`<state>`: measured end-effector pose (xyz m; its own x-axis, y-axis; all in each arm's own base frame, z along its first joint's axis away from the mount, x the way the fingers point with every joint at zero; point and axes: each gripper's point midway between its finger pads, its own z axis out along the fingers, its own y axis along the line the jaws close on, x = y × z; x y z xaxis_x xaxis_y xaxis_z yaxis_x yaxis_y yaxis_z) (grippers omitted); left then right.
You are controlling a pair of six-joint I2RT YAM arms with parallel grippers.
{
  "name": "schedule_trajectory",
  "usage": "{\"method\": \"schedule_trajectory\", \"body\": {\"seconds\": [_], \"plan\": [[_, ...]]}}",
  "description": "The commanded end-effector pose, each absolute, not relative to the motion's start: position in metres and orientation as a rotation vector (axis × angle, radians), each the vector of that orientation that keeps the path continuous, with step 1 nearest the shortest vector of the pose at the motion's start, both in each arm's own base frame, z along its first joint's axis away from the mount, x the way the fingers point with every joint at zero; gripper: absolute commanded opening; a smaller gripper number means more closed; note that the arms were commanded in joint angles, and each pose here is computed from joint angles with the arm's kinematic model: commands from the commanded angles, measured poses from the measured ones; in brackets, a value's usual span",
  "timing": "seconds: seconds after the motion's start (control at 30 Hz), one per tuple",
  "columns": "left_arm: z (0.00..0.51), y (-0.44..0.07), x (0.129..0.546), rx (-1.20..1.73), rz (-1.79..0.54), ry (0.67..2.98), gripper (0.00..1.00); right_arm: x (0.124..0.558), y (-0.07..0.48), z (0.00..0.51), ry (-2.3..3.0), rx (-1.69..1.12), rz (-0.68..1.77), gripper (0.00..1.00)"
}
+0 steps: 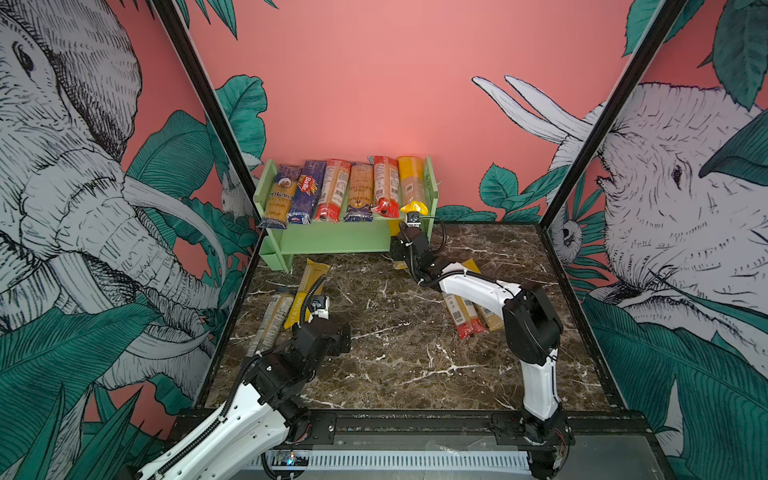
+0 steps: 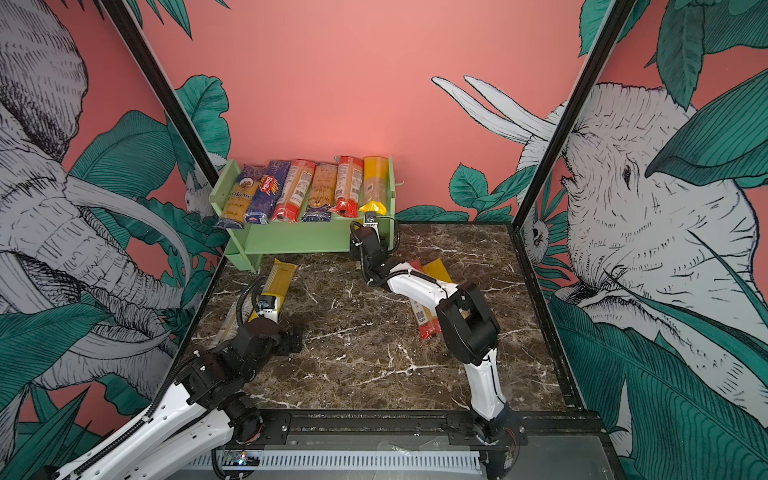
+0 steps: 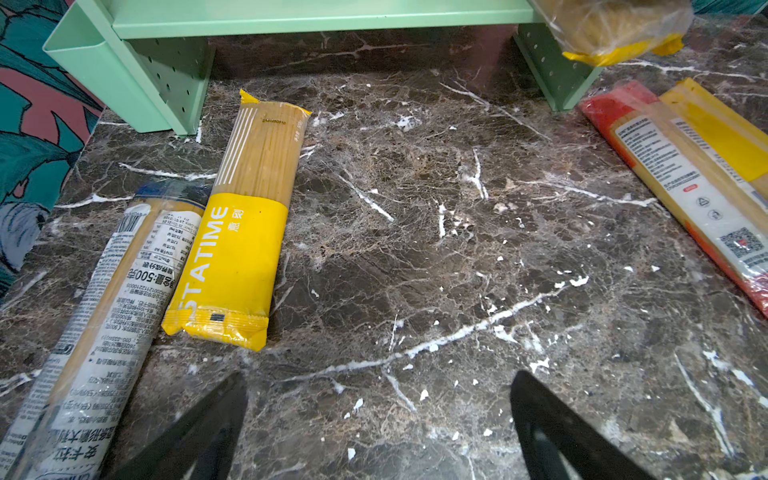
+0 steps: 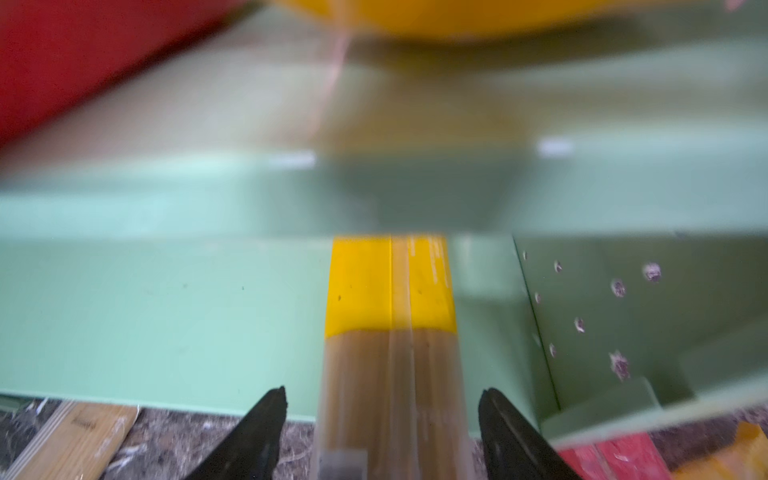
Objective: Place and organize the pasta boxes and bags onto the shelf
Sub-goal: 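Stand the pack against the shelf's lower front and open the right gripper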
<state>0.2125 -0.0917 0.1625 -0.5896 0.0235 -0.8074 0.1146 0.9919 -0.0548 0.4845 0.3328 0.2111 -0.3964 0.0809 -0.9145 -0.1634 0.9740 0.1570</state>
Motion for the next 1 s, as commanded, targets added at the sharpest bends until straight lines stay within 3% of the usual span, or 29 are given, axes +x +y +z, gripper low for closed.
{"method": "schedule_trajectory", "body": {"seconds": [0.0,0.03,0.13,0.3,0.6,0.97], "plan": [[0.172,-0.087,0.21,0.062,-0.122,2.193,0.99,0.476,0.325,0.256,1.88,-0.001,0.358,0.79],[0.171,-0.084,0.21,0.05,-0.11,2.195,0.99,0.472,0.324,0.257,1.883,-0.011,0.371,0.86],[0.167,-0.072,0.209,-0.001,-0.041,2.21,0.99,0.461,0.321,0.259,1.901,-0.035,0.389,0.94],[0.159,-0.064,0.207,-0.038,0.037,2.263,0.99,0.434,0.311,0.254,1.943,-0.081,0.401,0.98],[0.139,-0.043,0.219,-0.188,0.114,2.384,0.99,0.359,0.27,0.231,2.028,-0.16,0.399,0.99],[0.112,-0.015,0.262,-0.425,0.025,2.487,0.99,0.29,0.244,0.213,2.062,-0.222,0.534,0.99]]}}
